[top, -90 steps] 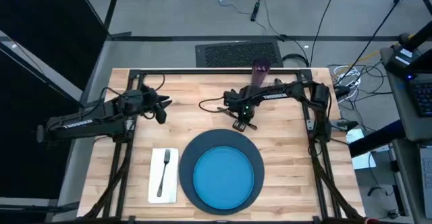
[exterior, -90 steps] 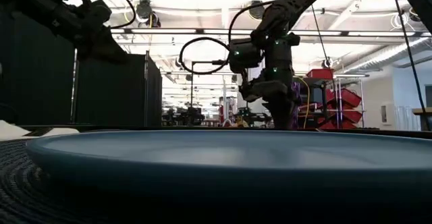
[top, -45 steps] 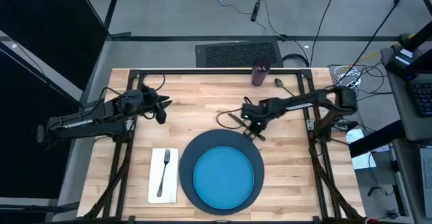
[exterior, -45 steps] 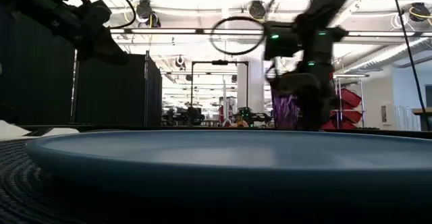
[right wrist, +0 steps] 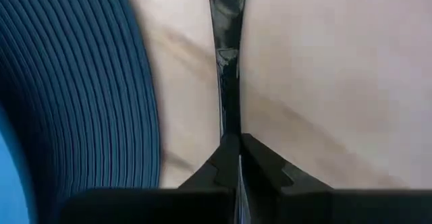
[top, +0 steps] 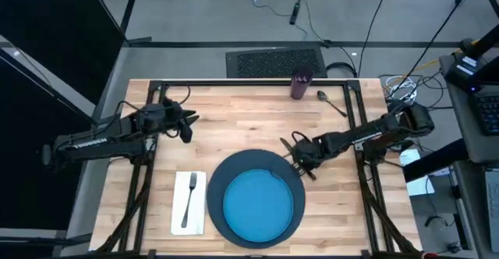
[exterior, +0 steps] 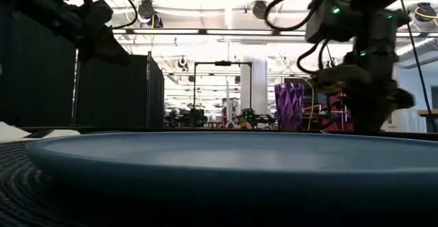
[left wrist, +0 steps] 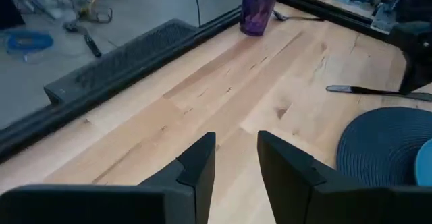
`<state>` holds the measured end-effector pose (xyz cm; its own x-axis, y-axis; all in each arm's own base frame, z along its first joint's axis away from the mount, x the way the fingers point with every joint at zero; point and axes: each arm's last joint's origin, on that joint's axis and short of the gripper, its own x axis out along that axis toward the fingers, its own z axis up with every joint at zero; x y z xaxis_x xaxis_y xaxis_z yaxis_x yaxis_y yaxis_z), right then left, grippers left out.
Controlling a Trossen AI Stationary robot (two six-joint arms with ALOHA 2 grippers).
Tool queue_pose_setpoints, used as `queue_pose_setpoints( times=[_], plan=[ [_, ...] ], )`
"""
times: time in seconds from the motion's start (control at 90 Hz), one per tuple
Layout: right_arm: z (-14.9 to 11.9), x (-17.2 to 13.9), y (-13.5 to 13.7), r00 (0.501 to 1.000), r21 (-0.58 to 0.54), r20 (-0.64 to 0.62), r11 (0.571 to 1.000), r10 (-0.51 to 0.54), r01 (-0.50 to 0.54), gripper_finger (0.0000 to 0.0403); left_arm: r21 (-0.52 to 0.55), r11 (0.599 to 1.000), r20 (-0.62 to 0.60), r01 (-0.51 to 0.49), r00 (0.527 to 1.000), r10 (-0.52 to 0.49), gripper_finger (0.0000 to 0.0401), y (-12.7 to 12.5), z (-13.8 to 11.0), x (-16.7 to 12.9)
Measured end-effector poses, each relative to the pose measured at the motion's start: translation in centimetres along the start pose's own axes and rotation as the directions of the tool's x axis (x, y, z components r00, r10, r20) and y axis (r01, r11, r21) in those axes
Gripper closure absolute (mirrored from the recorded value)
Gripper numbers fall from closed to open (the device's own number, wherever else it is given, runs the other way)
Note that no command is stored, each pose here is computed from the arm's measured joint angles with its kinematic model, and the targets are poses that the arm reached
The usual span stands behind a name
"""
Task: Set table place
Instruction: Move the black knife to the right side of the blue table mat on the table
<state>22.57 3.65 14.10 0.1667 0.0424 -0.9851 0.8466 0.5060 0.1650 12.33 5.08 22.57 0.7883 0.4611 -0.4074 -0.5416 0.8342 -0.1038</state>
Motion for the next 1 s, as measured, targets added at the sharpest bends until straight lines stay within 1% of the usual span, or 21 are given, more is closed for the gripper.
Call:
queue_pose_setpoints(
  times=[0.089, 0.333, 0.5, 0.622, 0.711, 0.822, 0.922, 1.0],
  plan=[
    [-1.6, 0.0, 0.4, 1.000, 0.042, -0.006, 0.999, -0.013, 0.013, 0.0403, 0.014, 1.000, 0.037, 0.006, 0.999, -0.006, 0.0304, -0.1, 0.5, -0.1],
    [-6.6, -0.1, 1.5, 1.000, 0.180, -0.019, 0.984, 0.005, -0.001, 0.0403, 0.055, 0.998, 0.096, 0.012, 0.995, -0.017, 0.0304, -0.2, 1.0, -0.1],
    [-10.4, -0.3, 1.9, 0.999, 0.292, 0.011, 0.955, 0.048, -0.049, 0.0403, 0.076, 0.997, 0.128, 0.013, 0.992, -0.022, 0.0304, -0.2, 1.4, -0.1],
    [-12.5, -0.1, 1.9, 0.996, 0.362, 0.038, 0.928, 0.075, -0.084, 0.0403, 0.093, 0.996, 0.149, 0.012, 0.988, -0.026, 0.0304, -0.3, 1.6, -0.2],
    [-13.3, 0.2, 2.1, 0.995, 0.368, 0.040, 0.924, 0.094, -0.102, 0.0403, 0.098, 0.995, 0.149, 0.011, 0.989, -0.026, 0.0304, -0.3, 1.6, -0.2],
    [-13.3, 0.3, 3.0, 0.992, 0.381, 0.032, 0.916, 0.122, -0.125, 0.0403, 0.100, 0.995, 0.147, 0.011, 0.989, -0.026, 0.0304, -0.3, 1.6, -0.2],
    [-13.3, 0.3, 3.7, 0.992, 0.385, 0.030, 0.914, 0.122, -0.124, 0.0403, 0.101, 0.995, 0.144, 0.011, 0.989, -0.025, 0.0304, -0.3, 1.5, -0.2],
    [-13.5, 0.3, 4.4, 0.993, 0.384, 0.028, 0.915, 0.118, -0.120, 0.0403, 0.126, 0.992, 0.141, 0.018, 0.989, -0.036, 0.0304, -0.3, 1.5, -0.2]
  ],
)
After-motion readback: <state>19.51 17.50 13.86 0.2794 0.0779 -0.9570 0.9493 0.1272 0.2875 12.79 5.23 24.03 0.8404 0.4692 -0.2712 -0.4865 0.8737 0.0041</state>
